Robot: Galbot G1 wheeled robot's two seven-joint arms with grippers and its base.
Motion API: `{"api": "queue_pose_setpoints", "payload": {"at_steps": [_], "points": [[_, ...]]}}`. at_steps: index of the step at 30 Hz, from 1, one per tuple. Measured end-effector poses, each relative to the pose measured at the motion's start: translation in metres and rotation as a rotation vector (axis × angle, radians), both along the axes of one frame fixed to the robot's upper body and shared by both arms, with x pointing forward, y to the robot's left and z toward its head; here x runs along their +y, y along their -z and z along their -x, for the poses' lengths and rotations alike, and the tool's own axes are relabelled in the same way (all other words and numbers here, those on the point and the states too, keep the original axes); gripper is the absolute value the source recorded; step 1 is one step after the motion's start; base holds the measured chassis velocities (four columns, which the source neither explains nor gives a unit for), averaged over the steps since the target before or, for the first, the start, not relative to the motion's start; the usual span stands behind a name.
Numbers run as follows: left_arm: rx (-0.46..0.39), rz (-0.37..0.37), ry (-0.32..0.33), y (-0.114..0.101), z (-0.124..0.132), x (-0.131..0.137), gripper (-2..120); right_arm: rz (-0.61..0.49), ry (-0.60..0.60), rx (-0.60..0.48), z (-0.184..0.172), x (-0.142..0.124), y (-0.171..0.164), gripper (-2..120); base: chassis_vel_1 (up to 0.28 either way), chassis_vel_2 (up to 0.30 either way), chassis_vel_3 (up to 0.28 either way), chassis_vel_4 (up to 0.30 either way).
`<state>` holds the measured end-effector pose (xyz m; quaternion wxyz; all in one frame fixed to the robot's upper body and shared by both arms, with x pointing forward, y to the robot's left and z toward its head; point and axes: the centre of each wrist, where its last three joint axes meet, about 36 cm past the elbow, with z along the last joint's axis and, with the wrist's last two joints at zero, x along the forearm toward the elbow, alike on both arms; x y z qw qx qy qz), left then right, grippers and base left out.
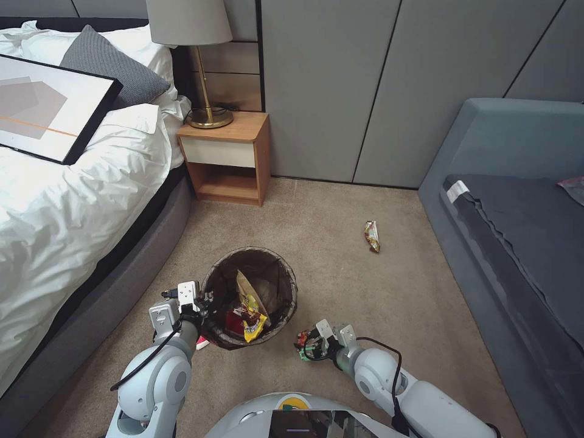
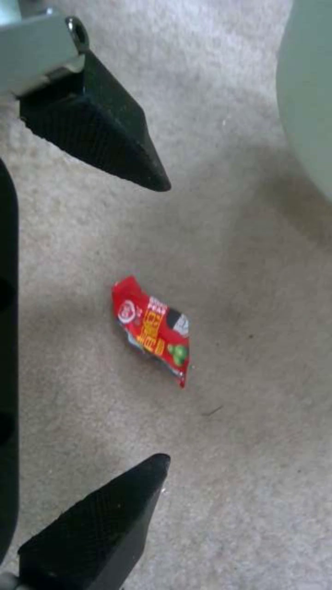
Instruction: Pick up the trash bin, then pick up the garbage from the floor and place it into the trash bin.
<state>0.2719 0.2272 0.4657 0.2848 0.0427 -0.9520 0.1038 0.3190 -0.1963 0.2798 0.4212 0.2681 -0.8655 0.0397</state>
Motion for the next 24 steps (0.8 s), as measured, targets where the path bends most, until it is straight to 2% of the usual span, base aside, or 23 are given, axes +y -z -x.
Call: {"api": "queue_pose_setpoints", "payload": {"at_steps": [12,24], "points": [[0.001,-0.005,0.002,0.000,0.001,0.001,3,0.036,0.033,-0.005,-0.011,-0.003,0.028,100,0.000,0.000,0.000,0.000],[0.005,-0.006,0.005,0.001,0.001,-0.001,3,0.003,0.020,-0.014,-0.015,0.010,0.032,100,0.000,0.000,0.000,0.000]]}}
